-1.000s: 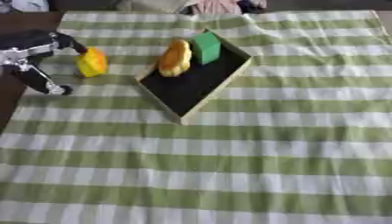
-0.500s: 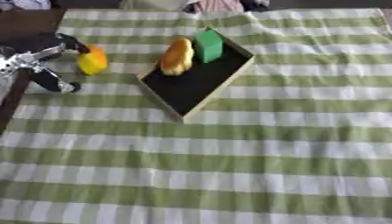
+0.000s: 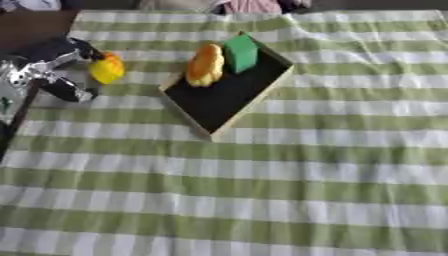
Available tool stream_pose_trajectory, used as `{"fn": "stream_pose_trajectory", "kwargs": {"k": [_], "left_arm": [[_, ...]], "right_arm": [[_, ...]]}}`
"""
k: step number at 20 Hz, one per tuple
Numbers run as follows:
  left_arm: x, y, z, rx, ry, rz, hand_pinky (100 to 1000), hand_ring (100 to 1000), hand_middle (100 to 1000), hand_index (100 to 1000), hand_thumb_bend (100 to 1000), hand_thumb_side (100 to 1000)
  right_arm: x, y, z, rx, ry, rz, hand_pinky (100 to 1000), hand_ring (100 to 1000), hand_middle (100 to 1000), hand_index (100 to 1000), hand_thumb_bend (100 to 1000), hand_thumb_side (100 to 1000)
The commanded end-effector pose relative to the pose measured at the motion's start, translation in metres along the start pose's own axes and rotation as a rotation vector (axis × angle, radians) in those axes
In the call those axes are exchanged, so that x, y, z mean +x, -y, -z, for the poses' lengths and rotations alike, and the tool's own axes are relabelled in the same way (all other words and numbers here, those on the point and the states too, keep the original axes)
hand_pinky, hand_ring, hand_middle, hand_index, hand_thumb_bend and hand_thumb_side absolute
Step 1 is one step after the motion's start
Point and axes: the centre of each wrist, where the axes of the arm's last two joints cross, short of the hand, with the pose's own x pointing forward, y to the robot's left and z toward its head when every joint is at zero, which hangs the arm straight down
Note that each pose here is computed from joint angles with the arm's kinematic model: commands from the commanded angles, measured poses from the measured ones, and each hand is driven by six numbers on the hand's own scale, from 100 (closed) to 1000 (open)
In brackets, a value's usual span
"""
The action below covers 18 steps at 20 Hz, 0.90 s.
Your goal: Pick up objects on the table and place them in the box.
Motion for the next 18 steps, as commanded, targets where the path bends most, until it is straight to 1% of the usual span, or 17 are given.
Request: {"fn": "stream_pose_trajectory", "kwargs": {"k": [1,3,5,6,7,8,9,10,11,12,13,14,18], "left_arm": [[-0.003,-0.01,0.0,0.045,-0.035,0.024,660,746,631,772,338,108],[-0.002,-0.009,0.002,0.067,-0.043,0.031,610,699,582,722,262,100],[-0.001,-0.007,0.002,0.074,-0.043,0.034,589,680,565,704,224,100],[-0.001,-0.006,0.003,0.078,-0.043,0.034,569,658,543,682,193,100],[-0.001,-0.006,0.003,0.083,-0.044,0.034,561,650,536,674,194,100],[-0.002,-0.007,0.002,0.093,-0.048,0.039,526,616,503,637,234,100],[-0.001,-0.008,0.002,0.107,-0.055,0.049,497,592,479,608,248,100],[-0.001,-0.009,0.002,0.125,-0.061,0.059,472,572,459,583,246,100],[-0.001,-0.009,0.002,0.144,-0.065,0.067,466,567,455,578,246,100],[0.0,-0.011,0.002,0.169,-0.066,0.072,420,536,424,539,215,100],[0.0,-0.012,0.002,0.195,-0.065,0.076,416,533,421,536,214,100],[0.002,-0.016,0.002,0.221,-0.059,0.084,391,517,403,517,216,100],[0.011,-0.04,-0.001,0.315,0.018,0.131,361,499,383,494,222,100]], "right_arm": [[0.006,0.001,0.005,0.018,0.022,-0.001,948,737,572,704,100,470],[0.006,0.0,0.005,0.021,0.019,0.0,948,737,571,704,100,470],[0.006,0.0,0.005,0.024,0.016,0.001,948,737,571,704,100,470],[0.006,-0.001,0.005,0.026,0.015,0.002,948,737,571,704,100,470],[0.006,-0.001,0.005,0.028,0.015,0.003,948,737,571,704,100,470],[0.006,-0.001,0.005,0.029,0.013,0.004,948,737,570,704,100,470],[0.005,-0.001,0.005,0.03,0.011,0.005,948,737,570,704,100,470],[0.005,-0.001,0.005,0.031,0.009,0.007,948,737,570,704,100,470],[0.005,-0.002,0.005,0.032,0.008,0.009,948,736,570,704,100,470],[0.005,-0.002,0.005,0.033,0.006,0.009,948,736,569,704,100,470],[0.005,-0.002,0.004,0.034,0.004,0.009,948,736,569,704,100,470],[0.005,-0.001,0.004,0.034,0.003,0.009,948,736,569,704,100,470],[0.005,0.0,0.004,0.028,0.004,0.009,948,737,570,704,100,470]]}}
